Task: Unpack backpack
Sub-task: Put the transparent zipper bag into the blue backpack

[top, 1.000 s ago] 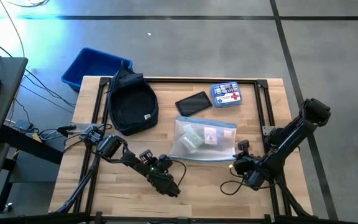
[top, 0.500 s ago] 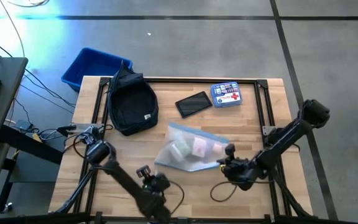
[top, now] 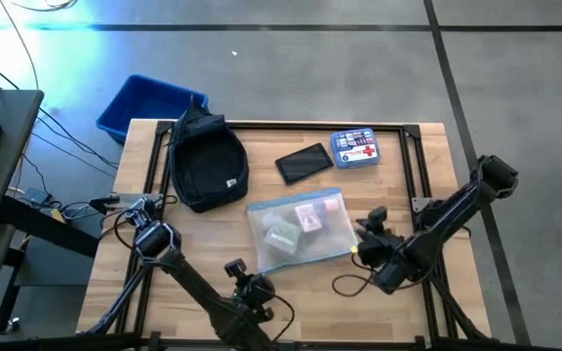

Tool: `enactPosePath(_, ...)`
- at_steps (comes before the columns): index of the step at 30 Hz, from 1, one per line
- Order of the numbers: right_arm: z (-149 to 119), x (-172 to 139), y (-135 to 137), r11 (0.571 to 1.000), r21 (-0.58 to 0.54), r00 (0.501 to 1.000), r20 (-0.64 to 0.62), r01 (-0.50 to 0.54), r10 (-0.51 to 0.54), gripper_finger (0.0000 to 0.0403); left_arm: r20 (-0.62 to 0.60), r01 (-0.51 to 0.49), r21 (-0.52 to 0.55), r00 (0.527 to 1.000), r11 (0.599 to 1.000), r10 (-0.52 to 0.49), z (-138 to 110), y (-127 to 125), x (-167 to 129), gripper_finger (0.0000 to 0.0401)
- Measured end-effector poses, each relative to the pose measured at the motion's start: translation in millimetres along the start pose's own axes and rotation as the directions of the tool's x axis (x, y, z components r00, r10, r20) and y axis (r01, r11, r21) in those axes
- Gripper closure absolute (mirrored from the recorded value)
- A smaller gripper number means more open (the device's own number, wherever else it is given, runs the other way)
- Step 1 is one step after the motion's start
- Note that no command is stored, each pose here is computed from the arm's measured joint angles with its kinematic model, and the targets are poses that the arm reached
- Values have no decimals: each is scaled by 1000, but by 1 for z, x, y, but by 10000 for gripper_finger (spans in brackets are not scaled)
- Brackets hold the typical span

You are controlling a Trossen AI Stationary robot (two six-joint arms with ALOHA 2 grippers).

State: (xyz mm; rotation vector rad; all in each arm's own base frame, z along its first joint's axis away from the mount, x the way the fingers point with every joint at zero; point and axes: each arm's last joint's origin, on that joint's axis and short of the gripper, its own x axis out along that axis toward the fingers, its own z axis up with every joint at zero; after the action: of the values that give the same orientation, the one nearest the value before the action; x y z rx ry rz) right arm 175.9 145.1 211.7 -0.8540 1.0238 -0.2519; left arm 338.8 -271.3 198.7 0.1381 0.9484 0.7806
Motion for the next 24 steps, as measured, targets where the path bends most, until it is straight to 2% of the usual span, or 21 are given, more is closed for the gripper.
enactPosePath(2, 6, -10, 3, 996, 7, 996, 30, -88, 88, 191, 43, -41, -57, 998, 998, 43, 6, 5, 7, 397)
enactPosePath(6, 21, -20, 19, 955, 64, 946, 168, -289, 276, 143, 60, -97, -13, 993, 995, 97, 28, 17, 27, 397)
enactPosePath(8, 29, -18, 29, 926, 112, 910, 262, -359, 321, 128, 62, -116, -4, 991, 993, 116, 44, 28, 35, 397)
enactPosePath(11, 37, -8, 44, 906, 139, 867, 377, -400, 325, 116, 62, -103, -25, 993, 994, 105, 70, 42, 37, 397)
enactPosePath(14, 47, 5, 58, 922, 83, 836, 458, -379, 302, 112, 89, -49, -29, 995, 998, 51, 85, 45, 24, 397)
enactPosePath(16, 52, 16, 67, 944, 24, 841, 463, -330, 282, 112, 115, 11, -47, 993, 999, -6, 93, 44, 14, 397)
enactPosePath(20, 64, 41, 80, 983, -7, 894, 415, -181, 168, 112, 193, 118, -44, 975, 992, -108, 96, 31, -4, 396)
enactPosePath(24, 72, 66, 94, 999, -11, 943, 331, -46, 47, 112, 274, 156, -37, 952, 987, -141, 93, 20, -17, 396)
